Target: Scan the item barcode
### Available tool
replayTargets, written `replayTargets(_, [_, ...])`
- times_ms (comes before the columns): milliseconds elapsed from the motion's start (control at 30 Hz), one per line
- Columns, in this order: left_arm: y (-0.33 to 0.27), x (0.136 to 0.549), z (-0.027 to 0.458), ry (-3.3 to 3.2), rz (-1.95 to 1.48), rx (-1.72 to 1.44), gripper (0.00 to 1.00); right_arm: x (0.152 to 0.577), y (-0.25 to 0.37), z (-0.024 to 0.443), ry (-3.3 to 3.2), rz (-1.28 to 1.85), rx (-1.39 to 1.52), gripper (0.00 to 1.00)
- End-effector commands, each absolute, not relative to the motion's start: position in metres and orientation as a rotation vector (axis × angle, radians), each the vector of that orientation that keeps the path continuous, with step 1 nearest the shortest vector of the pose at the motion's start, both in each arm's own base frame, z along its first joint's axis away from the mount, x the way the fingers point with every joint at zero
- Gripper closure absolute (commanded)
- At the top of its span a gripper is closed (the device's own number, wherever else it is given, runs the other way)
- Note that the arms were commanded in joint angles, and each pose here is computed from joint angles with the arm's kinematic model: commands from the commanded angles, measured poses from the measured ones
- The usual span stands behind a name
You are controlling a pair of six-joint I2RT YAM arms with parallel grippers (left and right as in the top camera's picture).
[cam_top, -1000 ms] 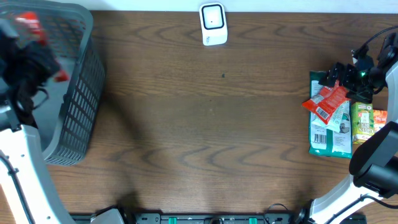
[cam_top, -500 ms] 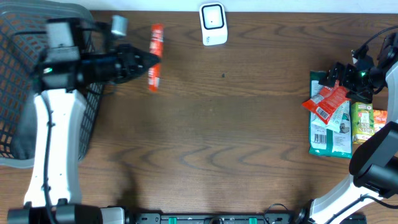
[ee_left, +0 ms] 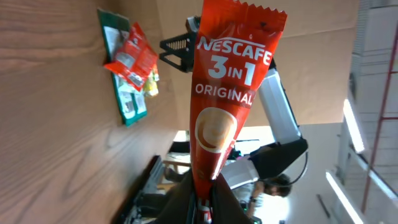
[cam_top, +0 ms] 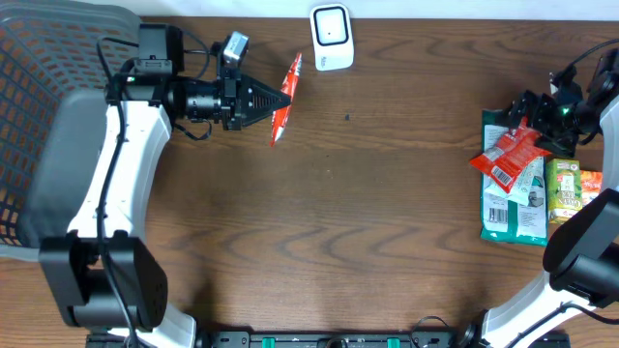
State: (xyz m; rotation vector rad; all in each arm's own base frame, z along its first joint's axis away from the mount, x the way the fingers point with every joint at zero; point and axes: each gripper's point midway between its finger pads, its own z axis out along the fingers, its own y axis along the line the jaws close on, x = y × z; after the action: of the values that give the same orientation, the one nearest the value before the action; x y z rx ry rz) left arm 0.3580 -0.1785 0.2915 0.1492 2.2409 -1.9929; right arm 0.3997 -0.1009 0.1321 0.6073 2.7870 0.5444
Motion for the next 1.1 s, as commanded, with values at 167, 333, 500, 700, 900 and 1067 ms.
replayTargets(167, [-0.197,0.343,0.301,2.202,-2.108,0.238,0.92,0.416,-0.073,0.162,2.622,0.891,0.816,0.14])
replayTargets(333, [-0.207,0.337,0.301,2.212,-2.122,0.274,0.92,0.414,0.002,0.236,2.290,1.508,0.216,0.49])
replayTargets(500, [-0.215,0.332,0.301,2.218,-2.133,0.306,0.92,0.392,0.052,0.274,2.063,1.719,-0.087,0.50])
replayTargets(700, [-0.221,0.330,0.301,2.214,-2.132,0.340,0.92,0.365,0.123,0.281,2.026,1.795,-0.390,0.46])
replayTargets(900, [-0.221,0.329,0.301,2.214,-2.133,0.340,0.92,0.347,0.180,0.294,1.849,1.846,-0.666,0.46])
replayTargets(1067, [-0.221,0.329,0.301,2.220,-2.138,0.331,0.92,0.335,0.216,0.293,1.768,1.842,-0.855,0.48])
